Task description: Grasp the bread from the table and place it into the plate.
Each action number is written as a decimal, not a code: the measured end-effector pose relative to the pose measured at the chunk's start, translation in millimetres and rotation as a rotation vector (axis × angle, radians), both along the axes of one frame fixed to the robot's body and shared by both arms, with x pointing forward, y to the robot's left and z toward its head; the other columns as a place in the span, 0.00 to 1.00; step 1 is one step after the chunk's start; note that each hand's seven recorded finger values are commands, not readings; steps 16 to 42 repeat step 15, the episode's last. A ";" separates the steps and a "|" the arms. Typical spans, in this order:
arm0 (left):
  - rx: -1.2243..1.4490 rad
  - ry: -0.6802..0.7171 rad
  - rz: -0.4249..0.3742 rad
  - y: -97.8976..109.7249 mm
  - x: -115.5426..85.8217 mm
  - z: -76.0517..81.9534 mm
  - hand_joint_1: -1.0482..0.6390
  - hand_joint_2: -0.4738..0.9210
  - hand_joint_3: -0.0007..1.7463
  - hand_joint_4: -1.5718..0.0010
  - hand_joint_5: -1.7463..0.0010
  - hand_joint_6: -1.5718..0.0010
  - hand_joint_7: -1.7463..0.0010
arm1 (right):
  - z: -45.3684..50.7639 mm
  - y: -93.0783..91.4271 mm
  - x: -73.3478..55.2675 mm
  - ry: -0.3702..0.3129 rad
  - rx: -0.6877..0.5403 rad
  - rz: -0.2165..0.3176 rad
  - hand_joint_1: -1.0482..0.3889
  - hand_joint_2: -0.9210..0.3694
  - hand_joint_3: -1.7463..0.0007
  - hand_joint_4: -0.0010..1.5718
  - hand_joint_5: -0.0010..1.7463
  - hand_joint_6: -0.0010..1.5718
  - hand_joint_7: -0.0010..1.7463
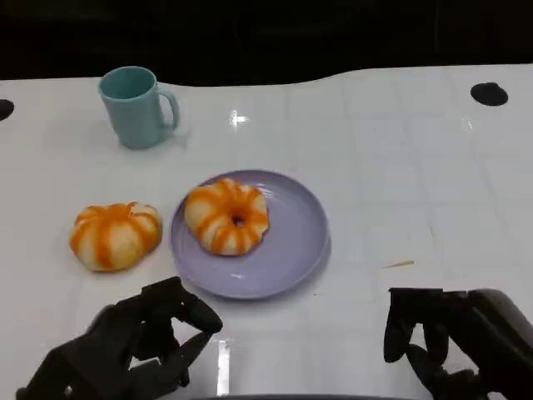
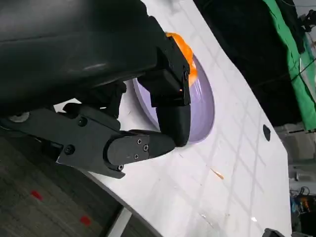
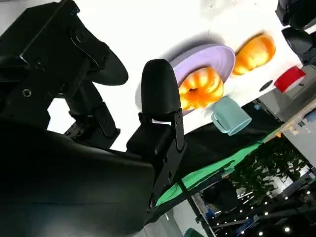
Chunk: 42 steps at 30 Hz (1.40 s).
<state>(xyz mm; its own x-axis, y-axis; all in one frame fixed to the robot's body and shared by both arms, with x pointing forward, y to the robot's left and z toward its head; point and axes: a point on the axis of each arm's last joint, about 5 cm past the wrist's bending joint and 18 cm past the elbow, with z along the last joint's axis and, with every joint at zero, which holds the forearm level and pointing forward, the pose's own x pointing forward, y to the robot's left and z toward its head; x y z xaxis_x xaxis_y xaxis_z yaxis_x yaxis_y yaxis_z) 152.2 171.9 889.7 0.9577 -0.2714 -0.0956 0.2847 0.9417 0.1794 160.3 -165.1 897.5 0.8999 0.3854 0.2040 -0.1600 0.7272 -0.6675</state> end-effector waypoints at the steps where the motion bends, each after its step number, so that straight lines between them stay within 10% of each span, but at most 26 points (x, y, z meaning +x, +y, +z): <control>1: 0.000 -0.001 0.000 0.1 0.0 -0.3 0.43 0.98 0.28 0.54 0.00 0.59 0.28 | -0.1 0.2 0.2 -0.005 -0.001 0.001 0.78 0.58 0.14 0.62 1.00 0.51 0.88; 42: 0.001 -0.005 0.004 1.9 0.5 -2.9 0.42 0.97 0.28 0.54 0.00 0.58 0.28 | -3.0 0.2 4.2 -0.012 -0.002 -0.005 0.78 0.59 0.16 0.63 1.00 0.52 0.87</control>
